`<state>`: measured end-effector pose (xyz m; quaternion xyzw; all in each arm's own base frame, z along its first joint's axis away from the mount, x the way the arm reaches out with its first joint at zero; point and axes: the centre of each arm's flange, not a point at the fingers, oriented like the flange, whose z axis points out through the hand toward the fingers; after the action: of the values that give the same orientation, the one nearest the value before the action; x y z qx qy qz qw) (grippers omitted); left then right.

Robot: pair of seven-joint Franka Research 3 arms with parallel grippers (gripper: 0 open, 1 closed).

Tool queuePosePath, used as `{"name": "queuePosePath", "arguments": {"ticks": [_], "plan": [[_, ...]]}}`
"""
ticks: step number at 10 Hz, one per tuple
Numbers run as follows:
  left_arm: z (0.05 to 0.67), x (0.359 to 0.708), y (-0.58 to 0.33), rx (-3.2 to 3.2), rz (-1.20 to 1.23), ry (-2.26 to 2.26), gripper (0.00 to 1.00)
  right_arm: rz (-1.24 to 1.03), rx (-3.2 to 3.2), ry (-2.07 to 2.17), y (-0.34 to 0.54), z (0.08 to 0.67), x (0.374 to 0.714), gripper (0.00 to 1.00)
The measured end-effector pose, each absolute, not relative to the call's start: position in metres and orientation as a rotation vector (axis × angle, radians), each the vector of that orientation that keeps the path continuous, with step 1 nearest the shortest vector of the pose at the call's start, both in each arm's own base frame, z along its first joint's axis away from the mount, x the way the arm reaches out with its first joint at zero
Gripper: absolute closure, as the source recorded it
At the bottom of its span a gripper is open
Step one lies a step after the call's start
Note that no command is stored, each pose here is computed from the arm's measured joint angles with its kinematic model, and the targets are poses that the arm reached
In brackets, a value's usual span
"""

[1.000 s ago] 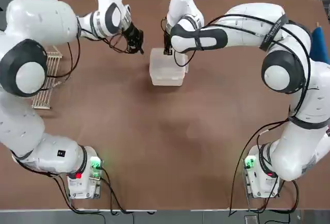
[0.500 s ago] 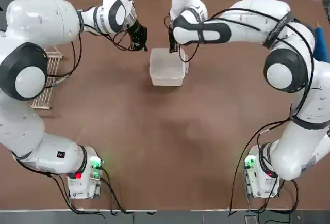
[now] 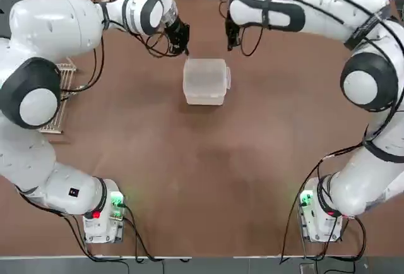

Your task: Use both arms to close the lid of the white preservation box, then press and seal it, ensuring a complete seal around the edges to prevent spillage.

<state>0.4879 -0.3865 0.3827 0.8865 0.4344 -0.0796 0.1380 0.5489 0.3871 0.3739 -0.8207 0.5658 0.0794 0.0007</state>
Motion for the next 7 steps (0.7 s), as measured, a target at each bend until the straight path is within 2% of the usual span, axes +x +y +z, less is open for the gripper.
{"name": "queuePosePath", "arguments": {"ticks": [3,7], "plan": [[0.38,0.459,-0.448,2.6,-0.184,1.279,0.99,0.456,-2.551,1.716,0.328,0.353,0.556,0.99],[0.353,0.452,-0.512,2.606,-0.122,1.328,0.99,0.746,-2.382,1.629,0.289,0.301,0.547,0.99]]}}
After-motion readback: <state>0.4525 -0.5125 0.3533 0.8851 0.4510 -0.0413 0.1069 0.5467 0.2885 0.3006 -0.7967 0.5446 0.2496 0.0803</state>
